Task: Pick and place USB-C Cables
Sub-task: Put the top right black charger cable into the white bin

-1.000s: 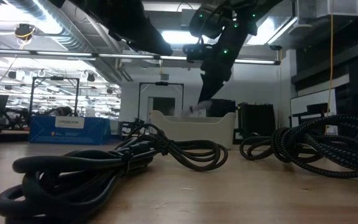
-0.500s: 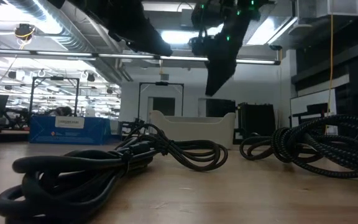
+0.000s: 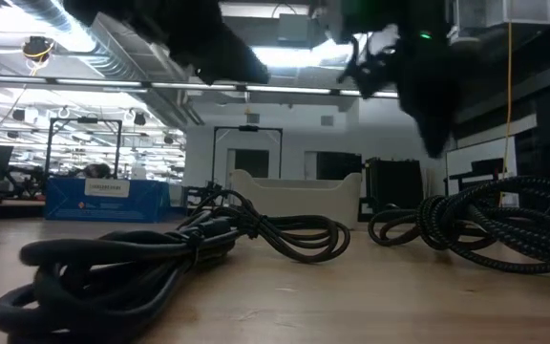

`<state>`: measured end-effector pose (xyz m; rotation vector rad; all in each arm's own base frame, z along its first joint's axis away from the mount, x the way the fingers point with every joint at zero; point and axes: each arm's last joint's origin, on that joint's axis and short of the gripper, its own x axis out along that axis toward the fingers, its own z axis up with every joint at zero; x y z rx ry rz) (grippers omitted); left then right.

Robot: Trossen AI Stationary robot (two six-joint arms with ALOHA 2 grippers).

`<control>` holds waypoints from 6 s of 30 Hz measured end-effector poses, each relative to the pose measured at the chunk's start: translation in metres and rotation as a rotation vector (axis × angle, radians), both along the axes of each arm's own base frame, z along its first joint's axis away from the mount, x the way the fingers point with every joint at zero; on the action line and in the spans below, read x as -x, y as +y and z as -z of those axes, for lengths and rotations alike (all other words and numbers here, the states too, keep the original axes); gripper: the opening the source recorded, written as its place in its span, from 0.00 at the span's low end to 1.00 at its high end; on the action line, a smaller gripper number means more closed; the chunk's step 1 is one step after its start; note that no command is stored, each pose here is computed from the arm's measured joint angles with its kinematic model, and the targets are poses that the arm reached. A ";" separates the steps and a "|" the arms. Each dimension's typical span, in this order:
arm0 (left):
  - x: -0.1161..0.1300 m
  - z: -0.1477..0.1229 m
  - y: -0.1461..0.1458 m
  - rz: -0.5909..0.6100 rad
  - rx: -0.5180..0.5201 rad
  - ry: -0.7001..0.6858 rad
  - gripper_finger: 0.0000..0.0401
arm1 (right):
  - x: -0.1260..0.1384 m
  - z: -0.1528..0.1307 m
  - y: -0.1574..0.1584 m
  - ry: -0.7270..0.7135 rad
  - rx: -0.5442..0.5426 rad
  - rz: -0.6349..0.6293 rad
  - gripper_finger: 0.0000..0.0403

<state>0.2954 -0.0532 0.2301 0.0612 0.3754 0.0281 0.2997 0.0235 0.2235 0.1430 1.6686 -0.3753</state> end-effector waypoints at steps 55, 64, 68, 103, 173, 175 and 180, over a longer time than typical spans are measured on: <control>0.009 -0.005 -0.022 -0.248 -0.221 0.022 0.30 | -0.007 0.064 0.067 -0.481 0.048 -0.034 0.36; 0.009 -0.005 -0.022 -0.248 -0.221 0.022 0.30 | -0.018 0.049 0.068 -0.531 0.036 -0.021 0.36; 0.009 -0.005 -0.022 -0.248 -0.221 0.022 0.30 | -0.015 0.054 0.067 -0.518 0.026 0.001 0.36; 0.009 -0.004 -0.022 -0.248 -0.221 0.023 0.30 | -0.018 0.064 0.060 -0.609 0.037 0.056 0.36; 0.010 -0.002 -0.022 -0.246 -0.233 0.046 0.30 | -0.092 -0.043 -0.110 -0.663 0.413 -0.512 0.03; 0.010 -0.002 -0.022 -0.246 -0.233 0.046 0.30 | -0.091 -0.035 -0.117 -0.706 0.374 -0.535 0.03; 0.010 -0.002 -0.022 -0.246 -0.233 0.046 0.30 | -0.086 -0.015 -0.129 -0.738 0.347 -0.543 0.03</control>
